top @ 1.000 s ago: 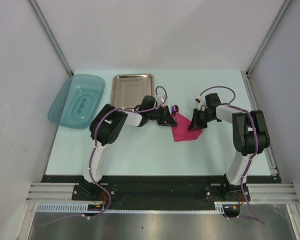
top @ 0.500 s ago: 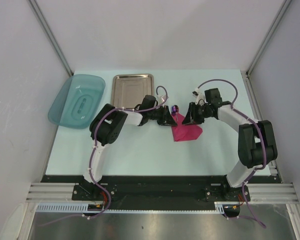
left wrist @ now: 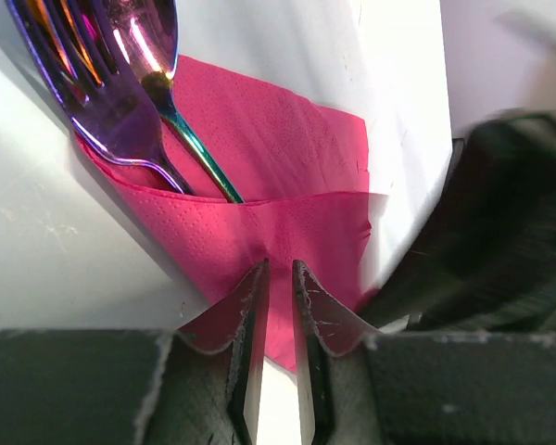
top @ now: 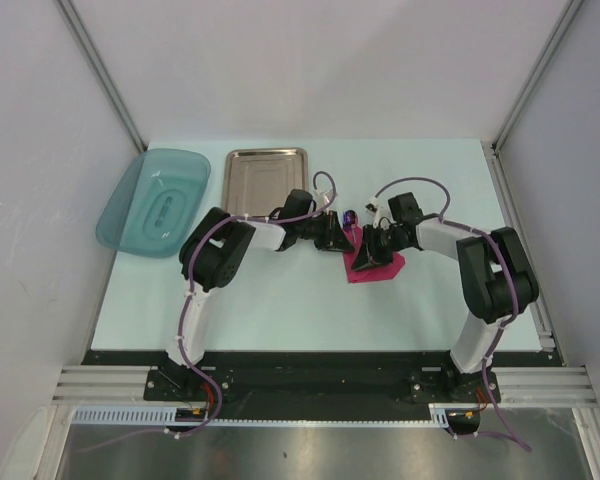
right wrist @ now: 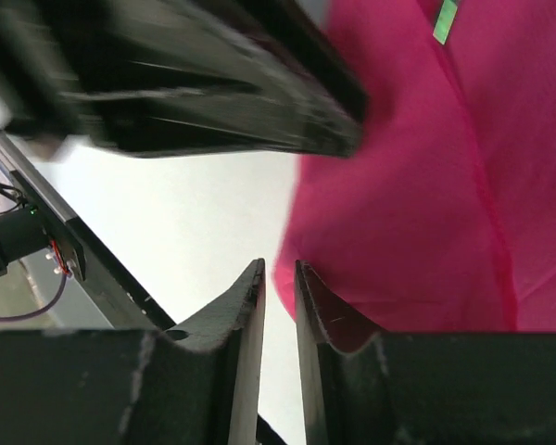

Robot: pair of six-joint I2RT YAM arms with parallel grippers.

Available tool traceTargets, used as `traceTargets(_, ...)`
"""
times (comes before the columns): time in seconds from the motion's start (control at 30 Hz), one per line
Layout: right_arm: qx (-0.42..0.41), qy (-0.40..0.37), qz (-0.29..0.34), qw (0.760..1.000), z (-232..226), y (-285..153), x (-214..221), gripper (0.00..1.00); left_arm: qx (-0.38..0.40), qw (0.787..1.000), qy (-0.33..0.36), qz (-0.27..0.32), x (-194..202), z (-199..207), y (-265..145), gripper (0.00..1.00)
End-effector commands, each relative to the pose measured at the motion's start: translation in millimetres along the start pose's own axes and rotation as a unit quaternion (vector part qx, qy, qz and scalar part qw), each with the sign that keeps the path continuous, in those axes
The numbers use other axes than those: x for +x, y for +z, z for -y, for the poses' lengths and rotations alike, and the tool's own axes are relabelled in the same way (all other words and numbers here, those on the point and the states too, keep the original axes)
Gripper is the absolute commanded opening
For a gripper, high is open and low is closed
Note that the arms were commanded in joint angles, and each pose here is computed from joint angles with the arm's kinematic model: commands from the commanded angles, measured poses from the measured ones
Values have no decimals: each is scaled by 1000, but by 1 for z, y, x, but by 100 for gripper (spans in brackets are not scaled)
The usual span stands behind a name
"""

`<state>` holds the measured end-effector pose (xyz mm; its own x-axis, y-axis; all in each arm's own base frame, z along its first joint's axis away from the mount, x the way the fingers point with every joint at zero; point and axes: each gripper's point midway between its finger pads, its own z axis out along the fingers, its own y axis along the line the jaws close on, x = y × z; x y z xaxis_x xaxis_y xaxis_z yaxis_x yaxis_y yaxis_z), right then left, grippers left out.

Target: Place the utensils on the paper napkin and roll it up

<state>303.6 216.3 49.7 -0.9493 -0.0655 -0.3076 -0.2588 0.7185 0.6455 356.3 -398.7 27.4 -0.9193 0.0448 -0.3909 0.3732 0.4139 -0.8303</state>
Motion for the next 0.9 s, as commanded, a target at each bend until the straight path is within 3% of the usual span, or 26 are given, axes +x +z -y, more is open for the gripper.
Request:
traceTargets(0.0,-8,34,-19,999,20,8,14,23,-35,999,8,0,3,-19,7,22)
traceTargets(0.3,-9,69,-38,997,38,5,32,21,-24,1000,13,-3,2,-14,6,23)
traceTargets(0.47,-12,79,-42,996,40,8,34,18,73,997,31,-2,-2,39,-8,32)
traceTargets(0.63,-14,86,-44,995,42,9,36,17,126,992,17,-17,19,67,-26,34)
traceTargets(0.87,-13,95,-41,995,45,9,35,17,110,992,-32,-43,57,48,-19,30)
